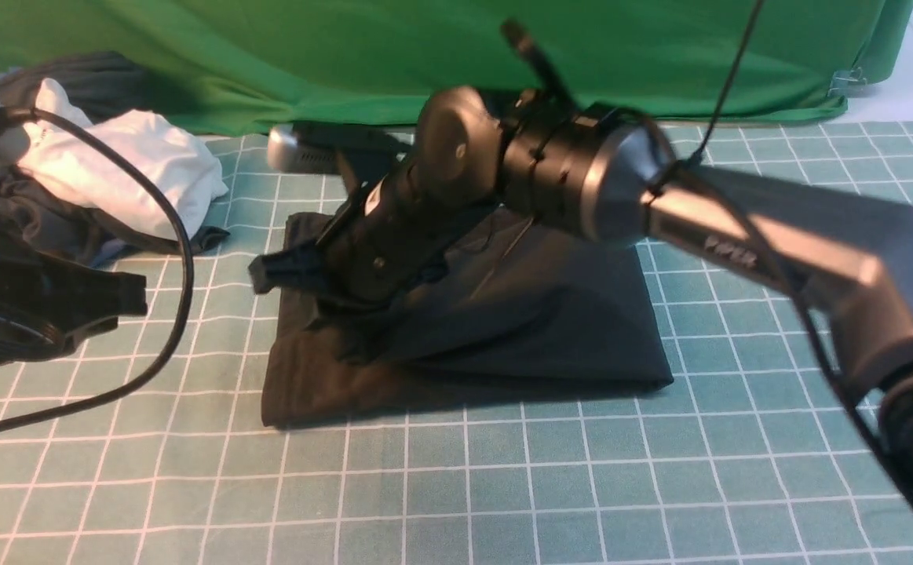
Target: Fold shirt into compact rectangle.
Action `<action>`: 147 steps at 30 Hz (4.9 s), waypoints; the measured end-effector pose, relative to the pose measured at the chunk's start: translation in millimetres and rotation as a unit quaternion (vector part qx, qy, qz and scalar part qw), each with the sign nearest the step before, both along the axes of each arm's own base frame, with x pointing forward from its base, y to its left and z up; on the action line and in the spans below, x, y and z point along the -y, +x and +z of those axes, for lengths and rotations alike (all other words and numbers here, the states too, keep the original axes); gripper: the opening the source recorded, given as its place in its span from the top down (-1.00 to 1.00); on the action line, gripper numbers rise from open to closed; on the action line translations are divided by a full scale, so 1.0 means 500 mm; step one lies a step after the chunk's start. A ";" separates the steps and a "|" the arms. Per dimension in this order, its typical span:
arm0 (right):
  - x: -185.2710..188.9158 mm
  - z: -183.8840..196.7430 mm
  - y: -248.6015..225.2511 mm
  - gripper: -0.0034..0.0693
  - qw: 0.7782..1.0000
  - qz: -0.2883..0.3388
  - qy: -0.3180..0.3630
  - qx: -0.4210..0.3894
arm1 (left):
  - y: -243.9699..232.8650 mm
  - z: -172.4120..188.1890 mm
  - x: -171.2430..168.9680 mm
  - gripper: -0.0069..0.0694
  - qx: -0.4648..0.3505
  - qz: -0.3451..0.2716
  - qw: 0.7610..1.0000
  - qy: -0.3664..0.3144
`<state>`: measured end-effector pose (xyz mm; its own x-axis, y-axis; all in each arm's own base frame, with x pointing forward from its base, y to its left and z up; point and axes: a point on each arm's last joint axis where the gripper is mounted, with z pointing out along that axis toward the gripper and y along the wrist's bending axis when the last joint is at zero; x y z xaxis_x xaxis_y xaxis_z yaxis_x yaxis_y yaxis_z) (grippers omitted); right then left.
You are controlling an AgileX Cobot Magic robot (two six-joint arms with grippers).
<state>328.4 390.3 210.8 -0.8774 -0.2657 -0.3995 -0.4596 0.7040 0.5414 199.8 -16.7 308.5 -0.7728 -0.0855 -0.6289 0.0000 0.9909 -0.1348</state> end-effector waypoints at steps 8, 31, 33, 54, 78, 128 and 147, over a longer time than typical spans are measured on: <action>-0.011 -0.020 0.004 -0.53 1.000 0.001 0.007 -0.009 | 0.000 0.000 0.000 0.80 0.000 0.000 1.000 0.000; 0.331 0.250 0.135 0.85 0.969 0.007 -0.199 0.148 | 0.179 -0.069 0.046 0.80 -0.119 -0.019 0.988 -0.097; 0.352 0.248 0.126 0.86 0.968 0.009 -0.207 0.140 | 0.215 -0.077 0.059 0.79 -0.130 -0.034 0.986 -0.095; 0.483 0.253 0.048 0.87 0.966 0.000 -0.237 0.106 | 0.349 -0.226 0.122 -0.50 -0.196 -0.062 0.976 -0.069; 0.483 0.254 0.048 0.87 0.966 0.000 -0.235 0.108 | 0.384 -0.201 0.103 0.78 -0.104 -0.141 0.983 0.054; 0.474 0.256 0.044 0.86 0.973 0.002 -0.209 0.099 | 0.296 -0.213 0.205 0.81 -0.228 -0.181 0.957 -0.006; 0.474 0.255 0.043 0.85 0.972 0.011 -0.212 0.101 | 0.277 -0.166 0.151 0.81 -0.171 -0.111 0.979 -0.024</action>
<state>350.0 153.1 338.5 -0.7849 -0.4618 -0.4130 -0.5440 0.8328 0.1026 338.1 -91.9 225.4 -0.9402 0.0852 -0.3299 0.1616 0.9639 -0.2117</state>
